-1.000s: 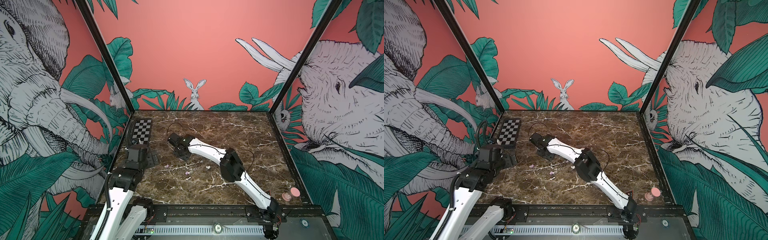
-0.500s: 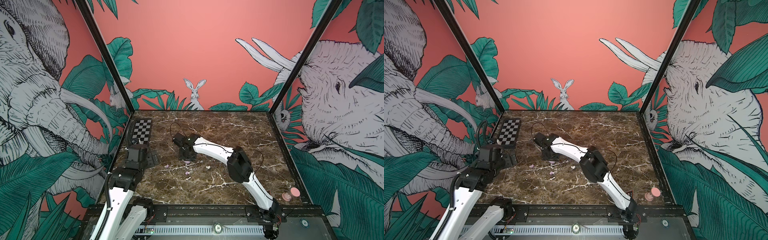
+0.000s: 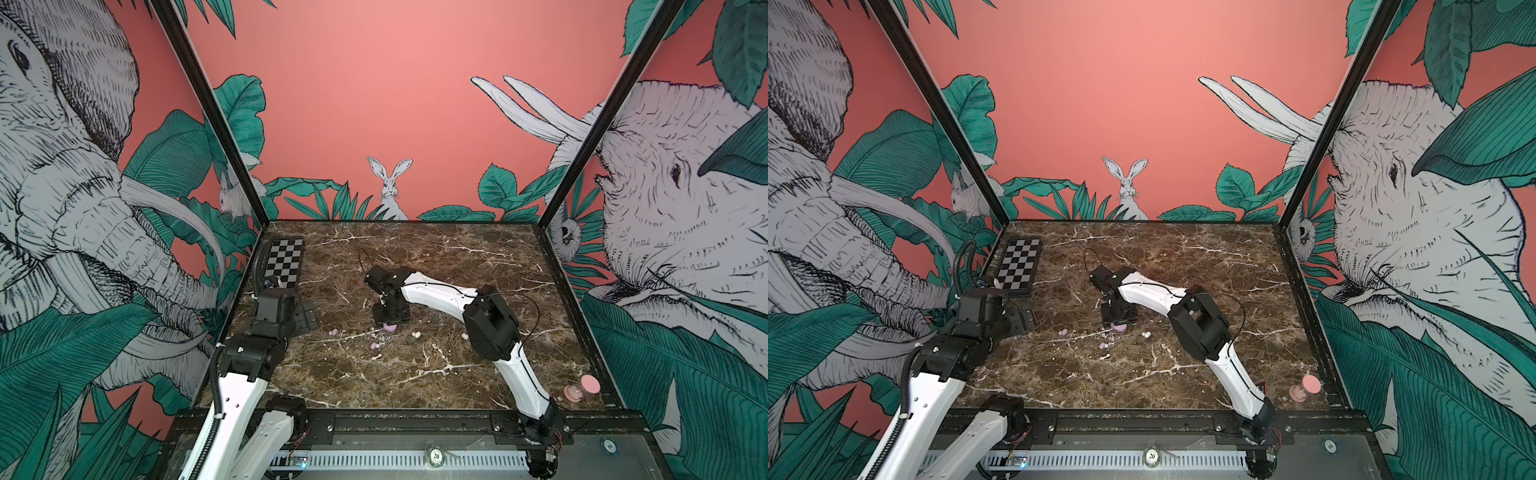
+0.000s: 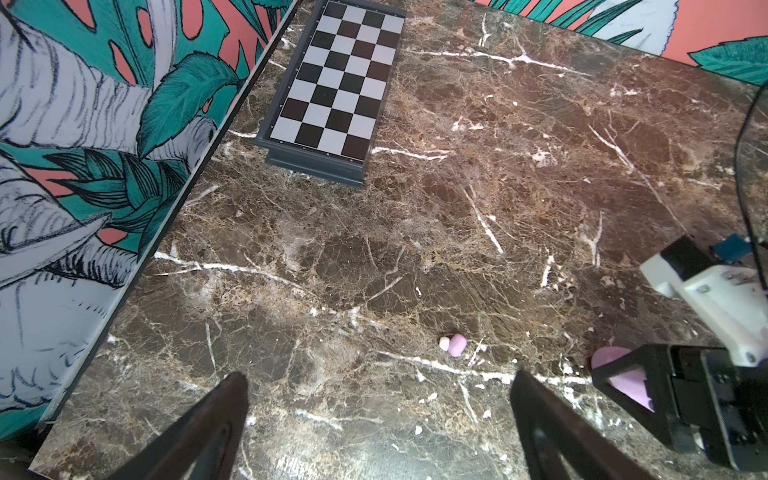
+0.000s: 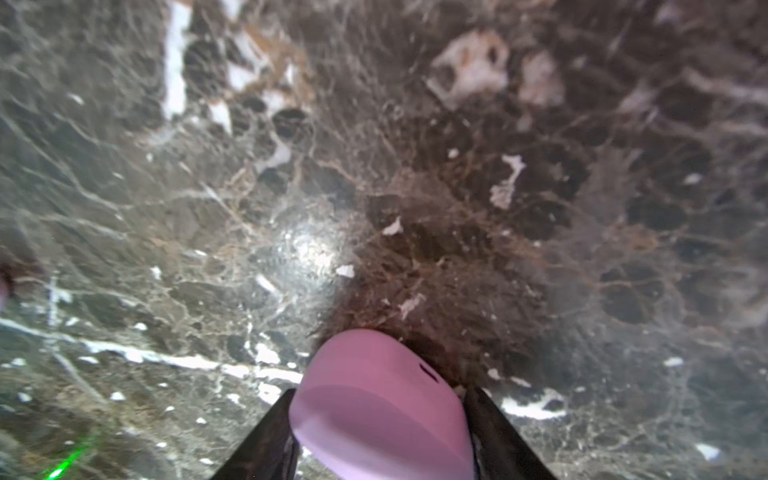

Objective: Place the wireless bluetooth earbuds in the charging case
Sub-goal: 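Lift the pink case and carry it toward the white earbuds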

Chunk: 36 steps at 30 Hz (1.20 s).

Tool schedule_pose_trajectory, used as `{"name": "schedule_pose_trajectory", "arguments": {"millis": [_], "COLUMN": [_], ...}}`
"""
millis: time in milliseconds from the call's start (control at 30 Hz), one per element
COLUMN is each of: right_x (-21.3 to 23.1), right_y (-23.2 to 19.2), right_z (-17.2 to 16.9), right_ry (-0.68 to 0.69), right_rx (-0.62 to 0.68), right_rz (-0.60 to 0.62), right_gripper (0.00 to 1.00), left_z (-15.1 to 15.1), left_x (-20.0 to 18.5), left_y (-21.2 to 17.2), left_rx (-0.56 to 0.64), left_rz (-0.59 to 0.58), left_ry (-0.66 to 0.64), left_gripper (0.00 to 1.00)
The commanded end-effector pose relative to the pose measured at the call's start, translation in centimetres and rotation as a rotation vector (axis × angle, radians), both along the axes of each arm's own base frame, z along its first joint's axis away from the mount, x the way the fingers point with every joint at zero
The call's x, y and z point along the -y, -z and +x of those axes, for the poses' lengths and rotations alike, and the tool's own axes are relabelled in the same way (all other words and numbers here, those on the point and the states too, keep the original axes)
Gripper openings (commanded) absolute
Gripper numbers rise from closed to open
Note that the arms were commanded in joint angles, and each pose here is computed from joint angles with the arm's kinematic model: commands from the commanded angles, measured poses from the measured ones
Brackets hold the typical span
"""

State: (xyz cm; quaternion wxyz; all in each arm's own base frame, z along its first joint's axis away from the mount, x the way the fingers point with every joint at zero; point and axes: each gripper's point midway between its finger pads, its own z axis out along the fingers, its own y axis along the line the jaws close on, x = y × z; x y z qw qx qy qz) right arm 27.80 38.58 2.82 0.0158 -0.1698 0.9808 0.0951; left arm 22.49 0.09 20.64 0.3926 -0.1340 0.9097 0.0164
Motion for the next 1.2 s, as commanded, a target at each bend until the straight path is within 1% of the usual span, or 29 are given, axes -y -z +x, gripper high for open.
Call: {"name": "schedule_pose_trajectory", "arguments": {"millis": [0, 133, 233, 300, 367, 400, 433, 467, 533, 600, 700, 867, 967, 1033, 1100, 1167], "right_x": [0.7, 1.2, 1.6, 1.6, 2.0, 1.6, 1.3, 1.6, 1.5, 1.3, 1.2, 1.1, 0.9, 0.5, 0.9, 1.0], "right_y": [-1.6, -1.8, -2.4, -3.4, -4.8, -5.4, -6.2, -7.0, -8.0, -8.7, -8.6, -6.2, -5.5, -5.1, -4.8, -4.1], "right_z": [0.4, 0.6, 0.8, 0.9, 0.9, 0.8, 0.7, 0.8, 0.9, 0.6, 0.4, -0.4, -0.5, -0.2, -0.1, -0.3], "right_ry": [-0.059, -0.055, -0.012, 0.051, 0.171, 0.214, 0.274, 0.343, 0.431, 0.485, 0.558, 0.590, 0.601, 0.610, 0.633, 0.653], "right_rx": [0.070, 0.084, 0.093, 0.102, 0.111, 0.106, 0.107, 0.114, 0.132, 0.119, 0.128, 0.061, 0.045, 0.056, 0.062, 0.051], "right_rz": [-0.013, -0.036, -0.053, -0.037, -0.035, -0.002, 0.027, 0.032, 0.046, 0.049, 0.026, -0.056, -0.087, -0.080, -0.103, -0.126], "right_gripper": [0.62, 0.67, 0.76, 0.81, 0.92, 0.96, 0.98, 0.98, 0.98, 0.98, 0.98, 0.97, 0.96, 0.93, 0.89, 0.88], "left_z": [-0.1, -0.1, -0.1, -0.2, -0.1, -0.1, -0.1, -0.1, -0.1, 0.0, 0.0, -0.1, -0.1, -0.1, -0.1, 0.0], "left_x": [-0.2, -0.2, -0.3, -0.3, -0.3, -0.2, -0.2, -0.2, -0.2, -0.2, 0.0, 0.1, 0.1, 0.1, 0.2, 0.3], "left_y": [0.3, 0.4, 0.4, 0.4, 0.4, 0.4, 0.4, 0.4, 0.4, 0.5, 0.5, 0.4, 0.2, 0.3, 0.3, 0.3], "left_rx": [-0.009, -0.012, -0.015, -0.012, -0.011, -0.014, -0.015, -0.014, -0.015, -0.018, -0.021, -0.012, -0.003, -0.007, -0.010, -0.008], "left_rz": [0.009, 0.010, 0.012, 0.012, 0.011, 0.010, 0.010, 0.011, 0.011, 0.010, 0.004, 0.000, -0.004, -0.004, -0.005, -0.006], "left_ry": [-0.013, -0.012, -0.015, -0.015, -0.014, -0.013, -0.013, -0.012, -0.011, -0.008, -0.001, 0.002, 0.004, 0.005, 0.007, 0.012], "left_gripper": [0.99, 0.99, 0.99, 0.99, 0.99, 0.99, 0.99, 0.99, 0.99, 0.99, 0.99, 0.99, 0.99, 0.99, 0.99, 0.99]}}
